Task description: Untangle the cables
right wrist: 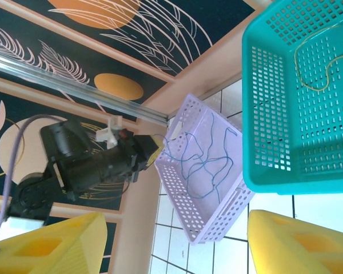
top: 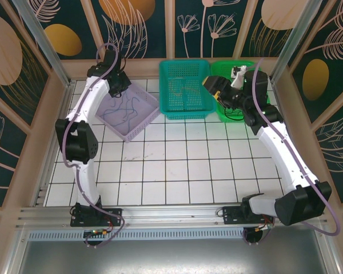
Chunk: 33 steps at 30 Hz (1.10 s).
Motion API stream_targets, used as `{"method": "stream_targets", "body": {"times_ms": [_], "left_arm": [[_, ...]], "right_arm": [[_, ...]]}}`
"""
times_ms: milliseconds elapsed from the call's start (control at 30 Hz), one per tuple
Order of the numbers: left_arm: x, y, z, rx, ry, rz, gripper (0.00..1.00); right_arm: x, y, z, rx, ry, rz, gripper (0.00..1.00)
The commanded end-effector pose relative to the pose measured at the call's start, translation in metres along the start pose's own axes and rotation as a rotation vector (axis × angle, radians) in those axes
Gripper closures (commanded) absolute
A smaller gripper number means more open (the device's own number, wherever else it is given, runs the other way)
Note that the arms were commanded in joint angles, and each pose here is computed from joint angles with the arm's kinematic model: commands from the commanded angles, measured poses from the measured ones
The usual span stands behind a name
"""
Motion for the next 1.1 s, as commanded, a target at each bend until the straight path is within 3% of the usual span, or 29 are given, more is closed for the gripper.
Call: {"method": "stream_targets", "body": {"times_ms": [0,67,167,400,500,533,567,600,700,767,833,933,1067], "left_arm": [[0.029,0.016,0.009,-0.044,0.052,0.023,0.88],[0.039,0.017,0.021,-0.058,0.048,0.010,0.66],[0.030,0.008,0.037,-0.057,0.008,-0.016,0.45],[-0.016,0.007,0.046,-0.064,-0.086,-0.032,0.35],[-0.046,0.012,0.043,-0.057,-0.169,-0.067,0.29],[-0.063,0.016,0.041,-0.061,-0.209,-0.079,0.25],[-0.077,0.020,0.037,-0.059,-0.246,-0.094,0.09],[-0.089,0.024,0.031,-0.058,-0.277,-0.120,0.01],[-0.125,0.042,0.002,-0.077,-0.383,-0.248,0.01],[-0.134,0.067,-0.024,-0.104,-0.419,-0.243,0.01],[-0.137,0.096,-0.045,-0.128,-0.453,-0.153,0.01],[-0.148,0.151,-0.066,-0.202,-0.578,0.100,0.01],[-0.136,0.196,-0.096,-0.040,-0.774,0.227,0.01]], "right_arm": [[-0.003,0.001,-0.001,0.011,-0.013,0.000,0.34],[-0.004,0.001,-0.002,0.011,-0.009,-0.001,0.34],[-0.006,0.000,-0.004,0.007,-0.007,-0.013,0.34],[-0.014,-0.018,-0.011,-0.008,-0.035,-0.102,0.33],[-0.026,-0.043,-0.013,-0.047,-0.097,-0.243,0.32],[-0.032,-0.052,-0.014,-0.076,-0.124,-0.299,0.27],[-0.039,-0.061,-0.013,-0.100,-0.158,-0.358,0.03],[-0.048,-0.067,-0.012,-0.117,-0.199,-0.407,0.01],[-0.077,-0.094,-0.013,-0.146,-0.327,-0.573,0.01],[-0.096,-0.111,-0.015,-0.159,-0.417,-0.683,0.01],[-0.113,-0.129,-0.014,-0.168,-0.517,-0.795,0.01],[-0.133,-0.154,-0.012,-0.208,-0.655,-0.974,0.01],[-0.102,-0.172,-0.020,-0.634,-0.598,-0.839,0.01]]}}
Point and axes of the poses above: each hand's point on the last joint's axis, 136 mm out from that joint toward the fingers, its own x axis out along the fingers, its own y axis along the line the jaws close on, z = x × y, the point moved 5 cm from there along -x, back along the fingers, and after that the axes turned 2 degrees about x, right-handed, at the moved point
